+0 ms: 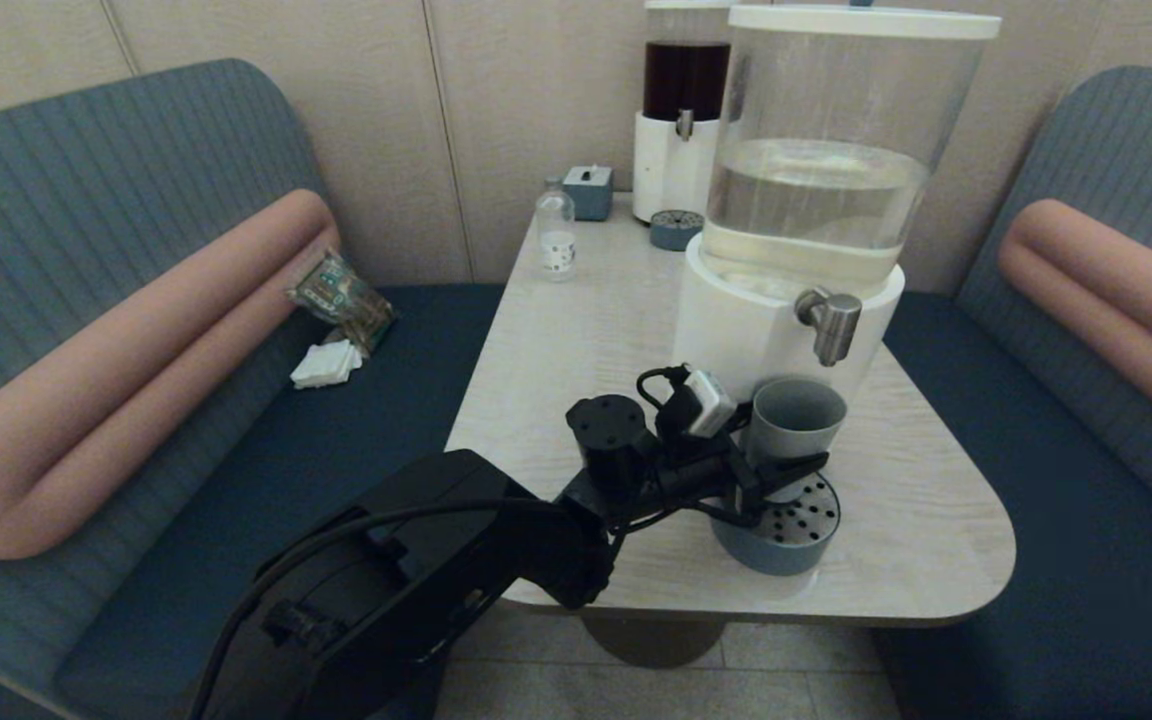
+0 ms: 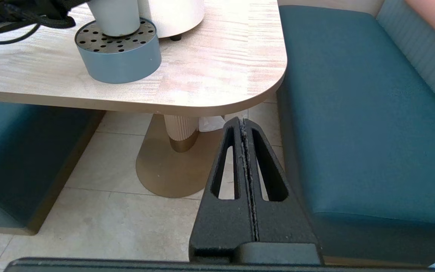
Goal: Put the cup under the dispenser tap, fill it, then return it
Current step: Place the cup next to the water dispenser
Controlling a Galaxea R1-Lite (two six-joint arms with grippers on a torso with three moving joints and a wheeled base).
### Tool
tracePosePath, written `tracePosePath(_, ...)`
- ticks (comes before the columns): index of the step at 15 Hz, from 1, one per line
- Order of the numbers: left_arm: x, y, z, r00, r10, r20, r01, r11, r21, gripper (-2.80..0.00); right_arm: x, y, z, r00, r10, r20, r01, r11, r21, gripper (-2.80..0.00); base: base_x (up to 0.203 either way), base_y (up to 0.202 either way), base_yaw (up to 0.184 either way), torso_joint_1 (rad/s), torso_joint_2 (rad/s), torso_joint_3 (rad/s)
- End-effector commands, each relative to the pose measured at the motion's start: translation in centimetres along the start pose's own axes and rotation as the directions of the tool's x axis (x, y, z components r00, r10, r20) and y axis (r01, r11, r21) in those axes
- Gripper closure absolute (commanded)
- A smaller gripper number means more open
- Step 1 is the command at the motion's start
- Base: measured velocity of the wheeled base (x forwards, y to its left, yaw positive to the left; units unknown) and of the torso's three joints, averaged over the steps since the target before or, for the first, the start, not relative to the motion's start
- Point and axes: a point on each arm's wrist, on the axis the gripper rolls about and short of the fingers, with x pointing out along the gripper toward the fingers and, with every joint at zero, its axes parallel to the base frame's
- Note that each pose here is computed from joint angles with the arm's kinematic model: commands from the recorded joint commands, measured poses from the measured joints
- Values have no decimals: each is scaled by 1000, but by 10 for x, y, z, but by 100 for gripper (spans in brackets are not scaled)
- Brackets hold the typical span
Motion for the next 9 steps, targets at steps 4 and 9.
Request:
tracePosePath(4, -8, -15, 35, 1000, -2, 4, 2, 1000, -4, 0, 0, 0, 0, 1000, 0, -3, 0, 1000, 0, 0, 0, 0, 0, 0, 0, 0)
tracePosePath(9, -39, -26, 59, 999, 29, -14, -29, 1000, -9, 0, 0, 0, 0, 1000, 0, -3, 0, 1000, 0, 0, 0, 0, 0, 0, 0, 0)
